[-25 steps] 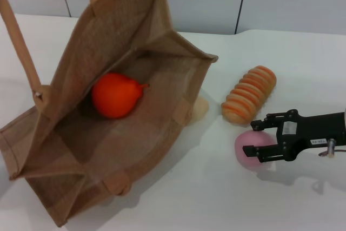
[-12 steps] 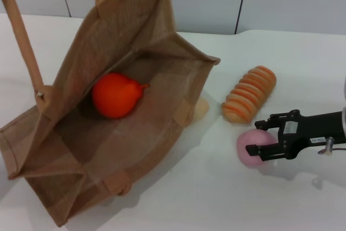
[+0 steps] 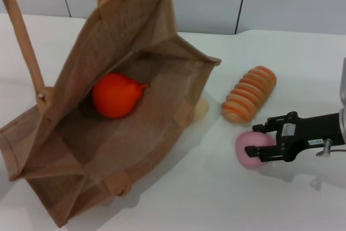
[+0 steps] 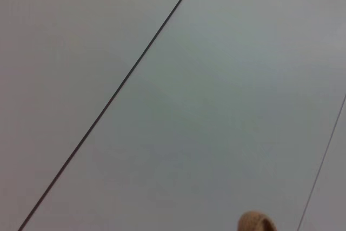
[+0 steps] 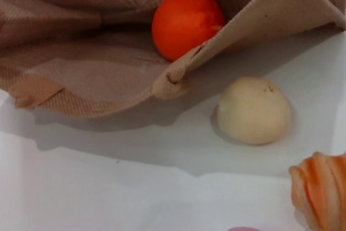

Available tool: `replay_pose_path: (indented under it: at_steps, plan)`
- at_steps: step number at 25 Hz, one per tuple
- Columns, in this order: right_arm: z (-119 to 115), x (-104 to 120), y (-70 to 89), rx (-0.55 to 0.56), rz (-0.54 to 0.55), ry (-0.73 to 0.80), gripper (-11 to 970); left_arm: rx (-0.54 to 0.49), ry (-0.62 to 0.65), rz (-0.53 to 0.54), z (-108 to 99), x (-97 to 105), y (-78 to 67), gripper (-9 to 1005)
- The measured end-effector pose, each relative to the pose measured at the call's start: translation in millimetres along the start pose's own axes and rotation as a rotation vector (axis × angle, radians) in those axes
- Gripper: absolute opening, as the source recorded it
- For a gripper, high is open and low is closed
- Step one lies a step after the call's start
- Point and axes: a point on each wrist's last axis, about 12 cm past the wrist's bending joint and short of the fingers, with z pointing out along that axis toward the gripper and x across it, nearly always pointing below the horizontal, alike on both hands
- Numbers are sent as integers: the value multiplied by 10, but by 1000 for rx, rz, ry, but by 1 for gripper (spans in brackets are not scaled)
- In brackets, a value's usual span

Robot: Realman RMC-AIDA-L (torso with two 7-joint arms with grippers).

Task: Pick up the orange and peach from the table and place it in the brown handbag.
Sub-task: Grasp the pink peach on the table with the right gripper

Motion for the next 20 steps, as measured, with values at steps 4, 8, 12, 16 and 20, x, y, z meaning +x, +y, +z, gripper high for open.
replay_pose_path:
  at_steps: [4,8,12,16,20]
  plan:
    - [2,4,2,-1,-5,3,654,-5,7,0,8,9,7,119]
    - [2,7,1,1,-15,4,615,-8,10,0,10,11,10,120]
    - [2,21,8,0,-30,3,586,-14,22,0,9,26,17,119]
    - [6,24,13,-1,-36,2,560,-20,35,0,10,40,24,121]
    - [5,18,12,0,-42,-4,528,-20,39,-1,12,46,23,123]
